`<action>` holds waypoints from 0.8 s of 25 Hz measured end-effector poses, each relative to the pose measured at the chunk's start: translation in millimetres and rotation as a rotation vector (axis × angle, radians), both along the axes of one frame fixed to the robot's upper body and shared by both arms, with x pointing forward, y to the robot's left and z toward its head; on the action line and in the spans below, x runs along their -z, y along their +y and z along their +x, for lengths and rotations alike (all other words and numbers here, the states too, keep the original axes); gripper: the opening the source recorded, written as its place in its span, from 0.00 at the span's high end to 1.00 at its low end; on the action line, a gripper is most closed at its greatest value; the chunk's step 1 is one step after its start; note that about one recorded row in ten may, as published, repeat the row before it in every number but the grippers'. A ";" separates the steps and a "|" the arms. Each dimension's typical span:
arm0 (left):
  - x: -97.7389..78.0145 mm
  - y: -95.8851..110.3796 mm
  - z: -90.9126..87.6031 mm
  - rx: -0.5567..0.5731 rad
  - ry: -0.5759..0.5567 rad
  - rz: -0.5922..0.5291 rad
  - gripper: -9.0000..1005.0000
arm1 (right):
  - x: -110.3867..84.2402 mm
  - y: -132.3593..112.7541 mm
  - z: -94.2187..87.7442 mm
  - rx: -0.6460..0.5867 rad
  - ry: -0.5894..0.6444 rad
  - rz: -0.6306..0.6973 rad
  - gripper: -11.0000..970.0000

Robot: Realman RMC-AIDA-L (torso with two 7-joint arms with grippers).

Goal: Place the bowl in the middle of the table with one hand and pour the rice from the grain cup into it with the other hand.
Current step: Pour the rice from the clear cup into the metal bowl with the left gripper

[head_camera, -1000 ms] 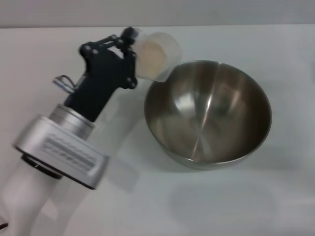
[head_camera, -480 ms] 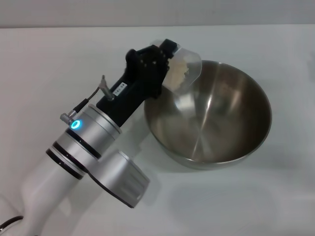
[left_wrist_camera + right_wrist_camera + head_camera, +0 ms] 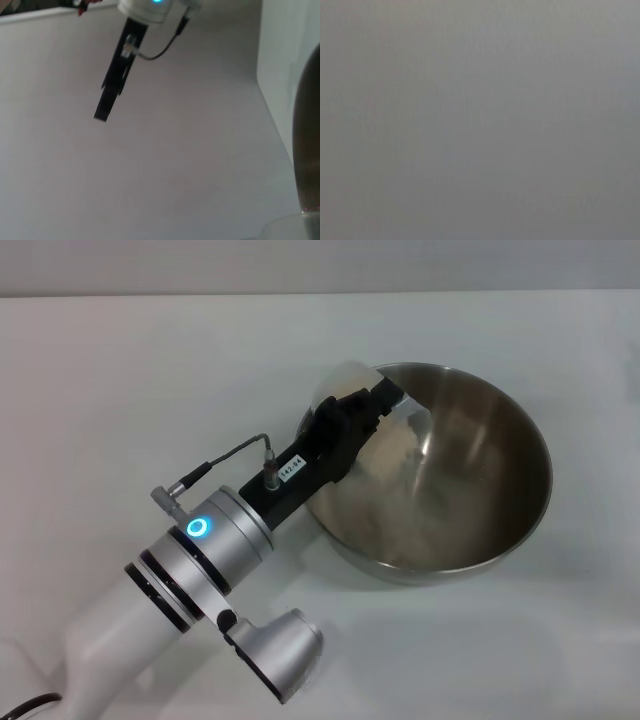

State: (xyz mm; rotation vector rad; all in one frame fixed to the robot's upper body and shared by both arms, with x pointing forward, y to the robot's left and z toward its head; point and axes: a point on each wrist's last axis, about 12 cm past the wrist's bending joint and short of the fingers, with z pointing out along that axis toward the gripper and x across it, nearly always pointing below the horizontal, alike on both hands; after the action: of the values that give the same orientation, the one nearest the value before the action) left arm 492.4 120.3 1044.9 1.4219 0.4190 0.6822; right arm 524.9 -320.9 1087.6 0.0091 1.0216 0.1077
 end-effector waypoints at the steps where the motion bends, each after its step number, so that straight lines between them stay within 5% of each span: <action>1: 0.0 -1.0 -0.6 -0.004 -0.045 0.040 0.93 | -0.4 0.0 0.5 -0.001 -0.001 -0.001 0.49; 11: 5.6 -6.6 -5.7 -0.004 -0.219 0.245 0.92 | -2.3 0.3 2.8 -0.002 -0.007 -0.001 0.49; 20: 1.3 -5.2 1.4 -0.041 -0.247 0.254 0.91 | -2.3 0.1 2.8 -0.001 -0.007 -0.001 0.49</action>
State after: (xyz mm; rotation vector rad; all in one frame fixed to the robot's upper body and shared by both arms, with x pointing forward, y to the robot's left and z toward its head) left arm 493.8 115.1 1043.6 1.5463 0.1716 0.9582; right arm 527.7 -320.8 1090.0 0.0070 1.0144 0.1084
